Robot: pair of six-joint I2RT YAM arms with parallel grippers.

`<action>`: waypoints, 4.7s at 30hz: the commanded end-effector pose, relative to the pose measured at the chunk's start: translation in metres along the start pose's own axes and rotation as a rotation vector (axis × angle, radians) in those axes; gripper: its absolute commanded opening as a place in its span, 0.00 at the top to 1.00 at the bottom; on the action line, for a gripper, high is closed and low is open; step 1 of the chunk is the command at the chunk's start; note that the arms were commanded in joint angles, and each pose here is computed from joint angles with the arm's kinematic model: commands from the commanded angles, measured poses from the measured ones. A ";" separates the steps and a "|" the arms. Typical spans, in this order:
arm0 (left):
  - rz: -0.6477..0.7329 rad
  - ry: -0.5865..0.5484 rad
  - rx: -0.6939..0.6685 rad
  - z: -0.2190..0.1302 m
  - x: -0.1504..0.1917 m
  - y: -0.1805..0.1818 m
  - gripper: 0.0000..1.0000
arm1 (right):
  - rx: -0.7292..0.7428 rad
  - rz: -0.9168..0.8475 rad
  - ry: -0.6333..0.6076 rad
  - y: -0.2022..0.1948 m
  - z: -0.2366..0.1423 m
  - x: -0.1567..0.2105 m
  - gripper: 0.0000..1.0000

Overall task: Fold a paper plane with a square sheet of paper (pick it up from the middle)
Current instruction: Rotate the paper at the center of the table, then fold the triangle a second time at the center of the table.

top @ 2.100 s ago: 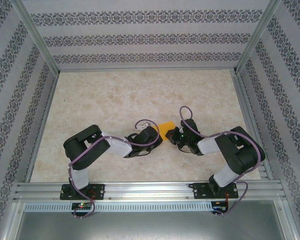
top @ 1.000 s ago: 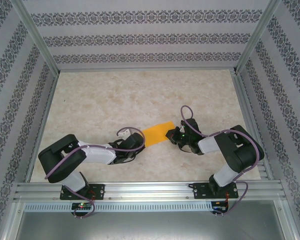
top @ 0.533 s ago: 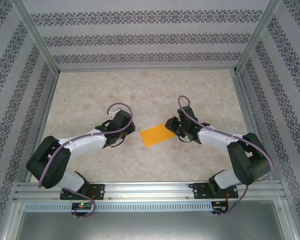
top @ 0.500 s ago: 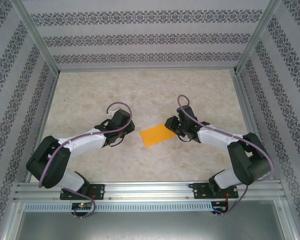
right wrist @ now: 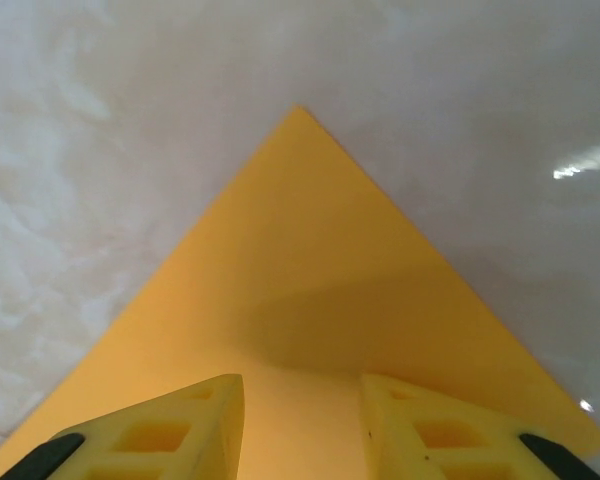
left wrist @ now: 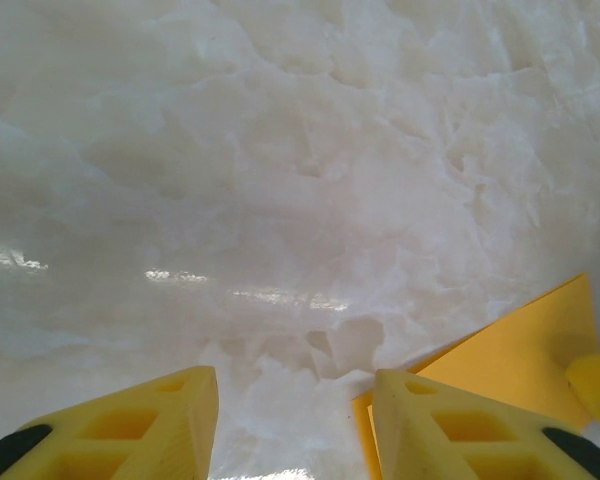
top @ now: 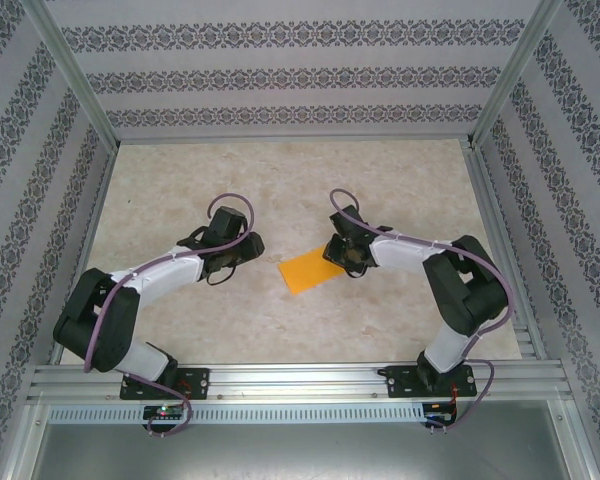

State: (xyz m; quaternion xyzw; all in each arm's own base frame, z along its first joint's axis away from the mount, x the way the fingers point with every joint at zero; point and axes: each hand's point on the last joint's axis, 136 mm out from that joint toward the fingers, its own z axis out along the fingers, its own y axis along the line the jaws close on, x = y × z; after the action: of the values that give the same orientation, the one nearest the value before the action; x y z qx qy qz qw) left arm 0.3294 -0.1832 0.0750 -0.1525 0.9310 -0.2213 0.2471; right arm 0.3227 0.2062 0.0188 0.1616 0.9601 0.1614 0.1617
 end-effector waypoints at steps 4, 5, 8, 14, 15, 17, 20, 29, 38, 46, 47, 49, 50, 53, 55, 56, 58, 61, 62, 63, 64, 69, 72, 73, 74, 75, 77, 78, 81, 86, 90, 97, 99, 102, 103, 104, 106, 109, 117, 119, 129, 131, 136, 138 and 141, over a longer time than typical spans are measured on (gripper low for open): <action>-0.001 0.046 -0.021 -0.004 -0.001 0.021 0.51 | -0.027 -0.193 0.066 0.026 0.027 0.007 0.64; -0.007 0.046 -0.023 -0.005 -0.002 0.025 0.50 | -0.036 -0.231 0.081 0.031 0.032 0.009 0.65; -0.014 0.047 -0.028 -0.011 -0.005 0.031 0.48 | -0.048 -0.304 0.074 0.042 0.037 0.005 0.66; -0.045 0.022 -0.042 -0.024 -0.014 0.045 0.46 | -0.093 -0.402 0.008 0.081 0.010 -0.014 0.67; -0.049 0.020 -0.044 -0.025 -0.015 0.047 0.45 | -0.087 -0.409 -0.013 0.087 0.002 -0.016 0.67; -0.055 0.022 -0.052 -0.028 -0.015 0.051 0.43 | -0.072 -0.391 -0.037 0.094 -0.011 -0.017 0.68; -0.066 0.029 -0.062 -0.029 -0.014 0.057 0.39 | -0.084 -0.368 -0.028 0.105 -0.017 0.001 0.68; -0.063 0.039 -0.079 -0.029 -0.015 0.061 0.27 | -0.124 -0.415 0.128 0.131 0.002 0.072 0.68; -0.041 0.032 -0.086 -0.034 -0.015 0.062 0.19 | -0.091 -0.477 0.229 0.126 0.024 0.106 0.69; -0.008 0.058 -0.072 -0.032 -0.013 0.059 0.18 | -0.043 -0.566 0.367 0.076 0.023 0.145 0.69; -0.004 0.065 -0.071 -0.032 -0.011 0.059 0.18 | -0.036 -0.577 0.389 0.068 0.021 0.151 0.69; -0.005 0.076 -0.069 -0.032 -0.009 0.058 0.15 | -0.038 -0.615 0.428 0.053 0.013 0.161 0.70; -0.002 0.082 -0.065 -0.031 -0.007 0.057 0.14 | -0.043 -0.629 0.431 0.050 0.009 0.162 0.70; 0.010 0.099 -0.045 -0.030 -0.002 0.050 0.13 | -0.083 -0.650 0.385 0.056 -0.009 0.152 0.70; 0.031 0.116 -0.022 -0.029 0.003 0.042 0.13 | -0.137 -0.582 0.320 0.068 -0.021 0.132 0.68; 0.039 0.121 -0.005 -0.028 0.005 0.037 0.13 | -0.161 -0.535 0.288 0.072 -0.025 0.121 0.67; 0.051 0.145 0.041 -0.027 0.014 0.025 0.13 | -0.207 -0.430 0.207 0.077 -0.033 0.096 0.65; 0.048 0.182 0.116 -0.025 0.028 0.007 0.13 | -0.205 -0.328 0.107 0.072 -0.041 0.074 0.63; 0.050 0.196 0.147 -0.024 0.033 -0.001 0.13 | -0.196 -0.297 0.090 0.068 -0.041 0.070 0.63; 0.047 0.210 0.173 -0.023 0.038 -0.006 0.13 | -0.182 -0.272 0.083 0.064 -0.040 0.068 0.63; 0.049 0.226 0.204 -0.023 0.043 -0.015 0.13 | -0.173 -0.250 0.082 0.062 -0.039 0.068 0.63; 0.075 0.304 0.270 -0.016 0.072 -0.040 0.11 | -0.150 -0.176 0.099 0.053 -0.027 0.072 0.66; 0.097 0.342 0.272 -0.011 0.086 -0.046 0.11 | -0.161 -0.142 0.125 0.049 -0.018 0.076 0.67; 0.093 0.356 0.260 -0.009 0.090 -0.047 0.12 | -0.169 -0.133 0.131 0.048 -0.016 0.077 0.67; 0.094 0.377 0.246 -0.008 0.096 -0.047 0.12 | -0.177 -0.128 0.131 0.048 -0.015 0.077 0.67; 0.102 0.397 0.240 -0.007 0.101 -0.048 0.12 | -0.178 -0.124 0.136 0.046 -0.014 0.078 0.67; 0.111 0.431 0.230 -0.006 0.110 -0.050 0.13 | -0.182 -0.109 0.140 0.042 -0.013 0.079 0.67; 0.114 0.439 0.231 -0.006 0.113 -0.051 0.13 | -0.182 -0.101 0.145 0.040 -0.012 0.080 0.68; 0.099 0.465 0.233 -0.004 0.121 -0.052 0.14 | -0.174 -0.070 0.165 0.030 -0.005 0.083 0.68; 0.059 0.504 0.268 0.000 0.132 -0.059 0.17 | -0.218 -0.011 0.189 0.023 0.002 0.088 0.68; 0.034 0.525 0.294 0.001 0.137 -0.065 0.19 | -0.276 0.022 0.183 0.024 -0.001 0.085 0.68; 0.035 0.534 0.276 0.003 0.138 -0.066 0.19 | -0.337 0.022 0.131 0.029 -0.017 0.072 0.67; 0.035 0.541 0.269 0.004 0.140 -0.066 0.19 | -0.328 0.025 0.140 0.026 -0.015 0.073 0.67; 0.040 0.550 0.280 0.003 0.142 -0.070 0.19 | -0.324 0.032 0.152 0.025 -0.011 0.076 0.67; 0.042 0.554 0.285 0.002 0.143 -0.072 0.19 | -0.322 0.033 0.156 0.024 -0.009 0.077 0.68; 0.045 0.556 0.290 0.001 0.143 -0.074 0.20 | -0.320 0.036 0.158 0.023 -0.008 0.077 0.68; 0.047 0.559 0.293 0.001 0.144 -0.075 0.21 | -0.314 0.040 0.159 0.022 -0.006 0.077 0.68; 0.049 0.563 0.302 0.000 0.145 -0.077 0.23 | -0.309 0.043 0.162 0.020 -0.005 0.078 0.68; 0.064 0.577 0.321 0.000 0.148 -0.086 0.26 | -0.304 0.045 0.164 0.018 -0.004 0.078 0.68; 0.063 0.575 0.322 0.000 0.148 -0.086 0.26 | -0.304 0.045 0.164 0.018 -0.004 0.078 0.69; 0.069 0.551 0.223 0.002 0.146 -0.070 0.24 | -0.294 0.045 0.164 0.015 -0.002 0.078 0.69; 0.069 0.556 0.225 0.003 0.147 -0.070 0.24 | -0.293 0.046 0.165 0.014 -0.001 0.078 0.69; 0.068 0.574 0.215 0.006 0.150 -0.069 0.24 | -0.290 0.046 0.169 0.014 0.000 0.079 0.69; 0.064 0.573 0.183 0.008 0.150 -0.064 0.23 | -0.287 0.048 0.171 0.013 0.001 0.079 0.69; 0.068 0.563 0.177 0.008 0.149 -0.062 0.23 | -0.286 0.049 0.171 0.013 0.002 0.079 0.69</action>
State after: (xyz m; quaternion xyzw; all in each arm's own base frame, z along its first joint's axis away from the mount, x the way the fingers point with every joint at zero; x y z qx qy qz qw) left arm 0.2234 -0.2965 0.0418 -0.0401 0.9390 -0.3416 -0.0016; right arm 0.2605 0.2576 0.0190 0.1304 0.9264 0.3353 0.1111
